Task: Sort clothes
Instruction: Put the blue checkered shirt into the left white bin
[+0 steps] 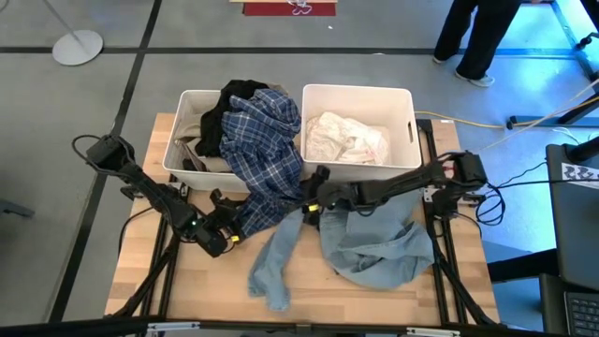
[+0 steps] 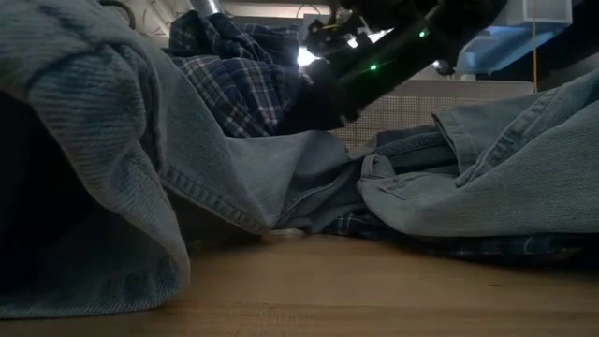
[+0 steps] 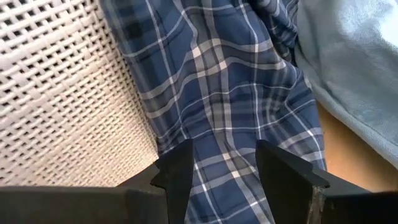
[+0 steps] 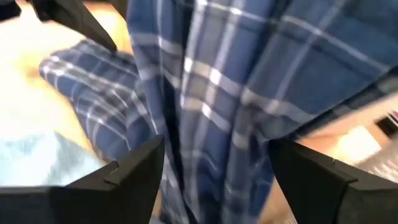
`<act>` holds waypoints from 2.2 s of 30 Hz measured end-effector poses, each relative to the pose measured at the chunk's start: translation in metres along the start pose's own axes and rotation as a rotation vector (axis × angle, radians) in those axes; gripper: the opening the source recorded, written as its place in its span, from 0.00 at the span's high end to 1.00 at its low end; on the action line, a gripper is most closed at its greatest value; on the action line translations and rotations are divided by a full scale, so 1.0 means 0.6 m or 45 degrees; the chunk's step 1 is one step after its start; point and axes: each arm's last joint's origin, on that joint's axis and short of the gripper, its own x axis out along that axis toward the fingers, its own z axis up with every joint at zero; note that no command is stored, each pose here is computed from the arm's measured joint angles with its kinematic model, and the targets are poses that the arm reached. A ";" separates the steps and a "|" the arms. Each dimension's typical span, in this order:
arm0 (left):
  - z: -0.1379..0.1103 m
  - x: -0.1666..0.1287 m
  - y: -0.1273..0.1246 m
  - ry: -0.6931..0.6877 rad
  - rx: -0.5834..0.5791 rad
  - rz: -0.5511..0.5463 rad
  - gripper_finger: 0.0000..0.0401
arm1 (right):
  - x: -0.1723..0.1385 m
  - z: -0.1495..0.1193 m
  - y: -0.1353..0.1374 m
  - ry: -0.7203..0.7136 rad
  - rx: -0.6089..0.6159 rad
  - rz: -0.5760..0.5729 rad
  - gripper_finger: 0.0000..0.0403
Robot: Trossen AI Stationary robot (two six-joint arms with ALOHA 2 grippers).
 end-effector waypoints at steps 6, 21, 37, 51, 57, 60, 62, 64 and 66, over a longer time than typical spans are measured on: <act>0.000 0.001 0.000 0.000 -0.001 0.003 0.59 | 0.031 -0.009 0.012 -0.119 -0.013 -0.005 0.28; 0.000 0.001 0.000 0.000 -0.003 0.001 0.59 | 0.088 -0.027 0.030 -0.237 -0.029 -0.014 0.36; 0.025 -0.009 -0.021 0.014 0.027 -0.085 0.59 | 0.026 0.072 0.023 -0.390 -0.213 -0.032 0.93; 0.102 -0.064 -0.022 -0.099 -0.023 -0.249 0.59 | -0.077 0.136 0.026 -0.489 -0.357 -0.015 0.99; 0.137 -0.085 0.005 -0.197 -0.064 -0.262 0.59 | -0.106 0.193 0.014 -0.644 -0.399 -0.074 0.98; 0.150 -0.093 0.015 -0.246 -0.069 -0.268 0.59 | -0.121 0.229 0.010 -0.724 -0.485 -0.106 0.99; 0.157 -0.099 0.022 -0.267 -0.073 -0.277 0.59 | -0.132 0.252 0.006 -0.772 -0.528 -0.140 0.99; 0.162 -0.103 0.030 -0.281 -0.066 -0.283 0.59 | -0.143 0.273 0.001 -0.817 -0.562 -0.175 0.98; 0.169 -0.108 0.038 -0.302 -0.073 -0.289 0.59 | -0.152 0.294 -0.010 -0.851 -0.610 -0.223 0.98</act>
